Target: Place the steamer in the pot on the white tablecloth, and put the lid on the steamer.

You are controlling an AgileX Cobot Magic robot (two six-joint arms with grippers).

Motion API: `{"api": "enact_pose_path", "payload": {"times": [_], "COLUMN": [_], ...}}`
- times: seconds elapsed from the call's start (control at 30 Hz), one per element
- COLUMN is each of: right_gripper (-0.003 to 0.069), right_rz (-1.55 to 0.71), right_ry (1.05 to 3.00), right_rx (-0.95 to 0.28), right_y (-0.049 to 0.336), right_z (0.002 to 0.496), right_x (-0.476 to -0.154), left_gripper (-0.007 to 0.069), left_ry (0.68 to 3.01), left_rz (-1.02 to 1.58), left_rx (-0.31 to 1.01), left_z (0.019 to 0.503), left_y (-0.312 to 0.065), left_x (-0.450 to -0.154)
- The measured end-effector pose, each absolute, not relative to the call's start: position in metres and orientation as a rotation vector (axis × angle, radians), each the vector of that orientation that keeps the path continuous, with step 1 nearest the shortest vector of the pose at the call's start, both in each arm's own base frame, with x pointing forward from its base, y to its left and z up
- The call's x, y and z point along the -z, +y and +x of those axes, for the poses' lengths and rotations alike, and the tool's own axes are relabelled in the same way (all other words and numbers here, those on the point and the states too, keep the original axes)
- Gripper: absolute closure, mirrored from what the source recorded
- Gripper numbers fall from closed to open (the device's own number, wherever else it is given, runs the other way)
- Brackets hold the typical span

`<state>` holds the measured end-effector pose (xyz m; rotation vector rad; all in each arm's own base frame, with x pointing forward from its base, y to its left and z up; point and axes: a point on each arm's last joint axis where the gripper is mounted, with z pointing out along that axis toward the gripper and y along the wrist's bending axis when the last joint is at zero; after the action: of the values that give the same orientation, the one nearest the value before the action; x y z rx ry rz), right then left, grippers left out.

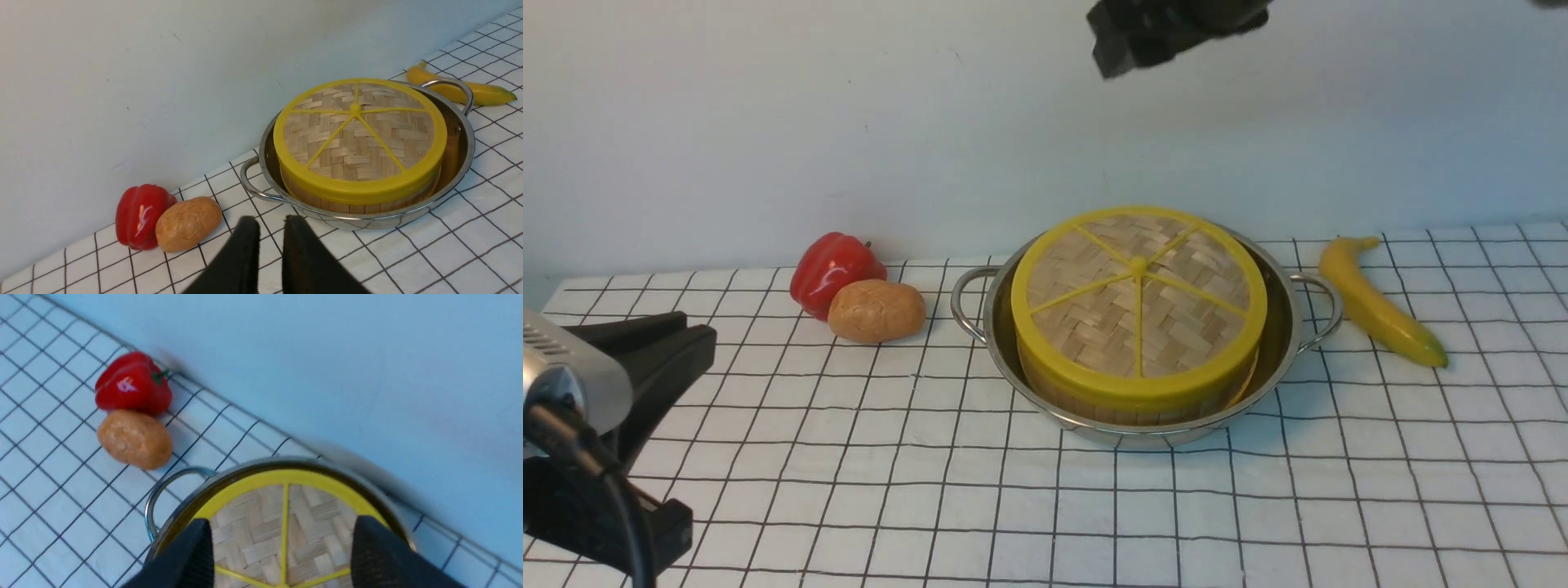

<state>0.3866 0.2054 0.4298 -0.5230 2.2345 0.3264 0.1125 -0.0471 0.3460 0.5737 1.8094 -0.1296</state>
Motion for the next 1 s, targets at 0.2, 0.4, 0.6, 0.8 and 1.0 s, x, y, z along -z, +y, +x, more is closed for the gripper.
{"api": "enact_pose_path", "payload": {"times": [0.2,0.4,0.6,0.8,1.0], "right_gripper": [0.0589,0.0672,0.0672,0.0672,0.0672], "right_rz": [-0.477,-0.487,-0.557,-0.548,-0.478], "right_ry": [2.066,1.905,1.797,1.772,1.759], "right_rx": [-0.193,-0.230,-0.262,-0.268,-0.315], "right_y": [0.169,0.142,0.115,0.100,0.090], "right_z": [0.341,0.284,0.220,0.191,0.172], "right_x": [-0.497,-0.552,-0.581,-0.560,-0.483], "left_gripper": [0.0536,0.0529,0.0522,0.0518,0.0508], "left_ry": [1.809,1.809,1.809,1.809,1.809], "left_rz": [0.575,0.575,0.575,0.575,0.575], "left_rx": [0.128,0.128,0.128,0.128,0.128], "left_z": [0.113,0.113,0.113,0.113,0.113], "left_y": [-0.047,-0.047,-0.047,-0.047,-0.047], "left_x": [-0.346,-0.346,-0.346,-0.346,-0.346]}}
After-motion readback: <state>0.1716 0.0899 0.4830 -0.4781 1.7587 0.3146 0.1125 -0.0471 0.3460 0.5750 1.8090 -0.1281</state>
